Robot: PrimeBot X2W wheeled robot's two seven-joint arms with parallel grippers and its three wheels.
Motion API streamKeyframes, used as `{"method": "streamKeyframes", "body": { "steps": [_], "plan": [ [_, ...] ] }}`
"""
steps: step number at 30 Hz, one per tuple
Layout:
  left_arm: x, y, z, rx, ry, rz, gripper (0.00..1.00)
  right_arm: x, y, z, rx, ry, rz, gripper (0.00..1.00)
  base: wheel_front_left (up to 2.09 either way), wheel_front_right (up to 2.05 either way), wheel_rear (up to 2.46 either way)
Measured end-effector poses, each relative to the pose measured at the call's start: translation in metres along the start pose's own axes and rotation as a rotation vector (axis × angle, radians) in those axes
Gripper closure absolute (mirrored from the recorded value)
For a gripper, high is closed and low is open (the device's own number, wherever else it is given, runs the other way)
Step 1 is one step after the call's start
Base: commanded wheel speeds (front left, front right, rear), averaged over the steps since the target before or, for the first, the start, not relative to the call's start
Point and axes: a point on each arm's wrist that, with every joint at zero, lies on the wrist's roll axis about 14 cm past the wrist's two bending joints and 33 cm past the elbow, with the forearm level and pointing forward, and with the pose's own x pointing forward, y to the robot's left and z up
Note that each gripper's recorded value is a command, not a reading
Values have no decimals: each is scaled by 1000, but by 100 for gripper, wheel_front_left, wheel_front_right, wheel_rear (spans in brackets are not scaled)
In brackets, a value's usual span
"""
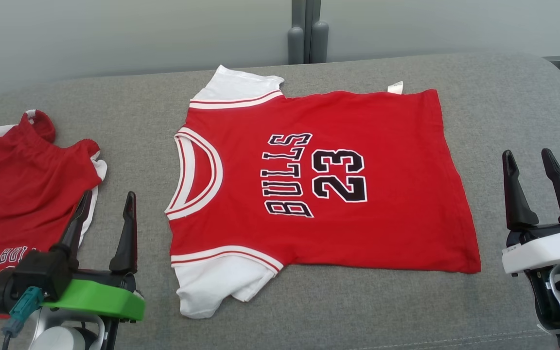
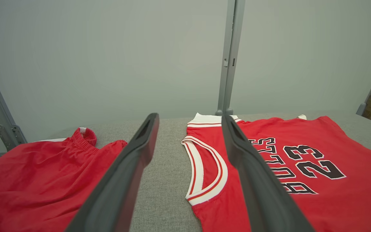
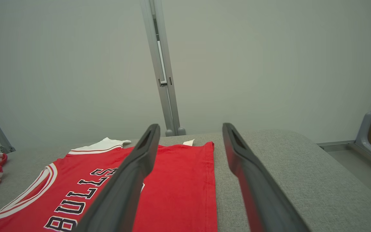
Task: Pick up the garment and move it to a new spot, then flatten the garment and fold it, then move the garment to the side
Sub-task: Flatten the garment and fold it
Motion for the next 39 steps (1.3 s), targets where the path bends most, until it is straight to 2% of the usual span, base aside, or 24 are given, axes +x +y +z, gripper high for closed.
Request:
{"method": "streamKeyframes", "body": {
  "steps": [24, 32, 39],
  "plan": [
    [-2, -1, -10, -23, 22, 22, 0, -9, -6, -12, 15, 31, -47, 0, 0, 0, 0],
    [-22, -24, -50, -70, 171, -64, 0, -26, -16, -50, 34, 154, -96, 0, 0, 0, 0],
    [-42, -28, -86, -111, 324, -74, 0, -36, -16, -78, 67, 244, -107, 0, 0, 0, 0]
  ]
}}
